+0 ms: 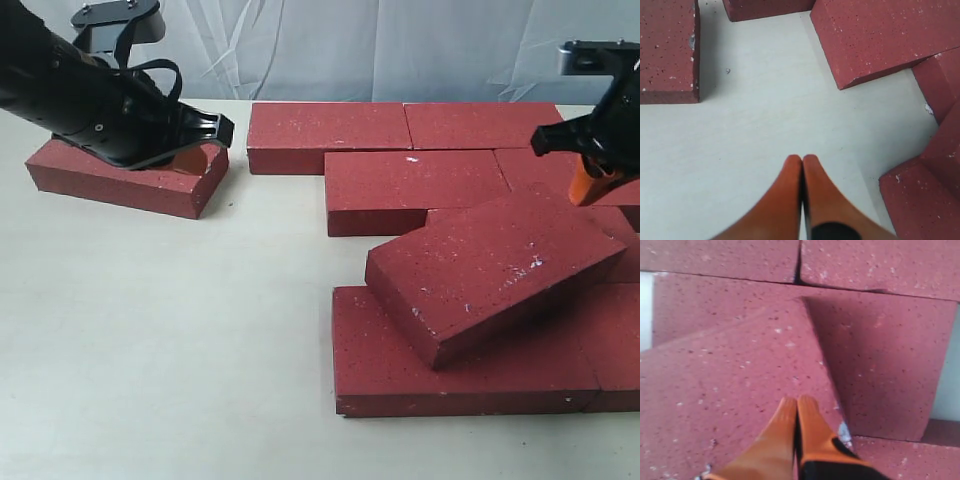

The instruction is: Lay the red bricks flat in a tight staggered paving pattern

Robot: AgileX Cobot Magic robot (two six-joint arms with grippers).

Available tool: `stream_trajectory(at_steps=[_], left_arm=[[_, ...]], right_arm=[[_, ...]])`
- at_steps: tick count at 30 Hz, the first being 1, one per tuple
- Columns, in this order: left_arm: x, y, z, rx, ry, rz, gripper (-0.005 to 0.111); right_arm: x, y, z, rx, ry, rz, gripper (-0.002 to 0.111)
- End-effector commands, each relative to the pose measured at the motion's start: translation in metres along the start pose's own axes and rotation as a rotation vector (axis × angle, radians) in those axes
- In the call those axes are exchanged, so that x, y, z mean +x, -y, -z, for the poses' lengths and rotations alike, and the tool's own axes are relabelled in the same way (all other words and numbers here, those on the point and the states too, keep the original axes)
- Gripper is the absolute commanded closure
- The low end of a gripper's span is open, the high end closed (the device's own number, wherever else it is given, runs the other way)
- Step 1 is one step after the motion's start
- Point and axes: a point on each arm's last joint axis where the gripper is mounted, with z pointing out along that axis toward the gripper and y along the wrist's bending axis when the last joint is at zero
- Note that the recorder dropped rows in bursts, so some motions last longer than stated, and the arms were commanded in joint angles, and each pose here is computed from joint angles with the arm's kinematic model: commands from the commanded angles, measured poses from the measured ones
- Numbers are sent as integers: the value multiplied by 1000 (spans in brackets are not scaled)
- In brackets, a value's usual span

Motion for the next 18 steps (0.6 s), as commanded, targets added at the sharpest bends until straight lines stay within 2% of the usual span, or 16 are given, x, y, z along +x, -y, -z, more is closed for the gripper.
stream_trajectory(at_steps=[1, 7, 12, 18], left_arm=[[0, 1, 2, 2, 4, -6, 107], [0, 1, 2, 1, 4, -8, 107], [1, 0, 2, -15, 3, -31, 107], [1, 0, 2, -16, 3, -32, 107]], right_arm=[[6, 21, -9, 40, 54, -66, 109], [8, 33, -11, 49, 64, -101, 109], [15, 50, -14, 124, 47, -167, 109], [26, 50, -25, 115, -1, -188, 109]])
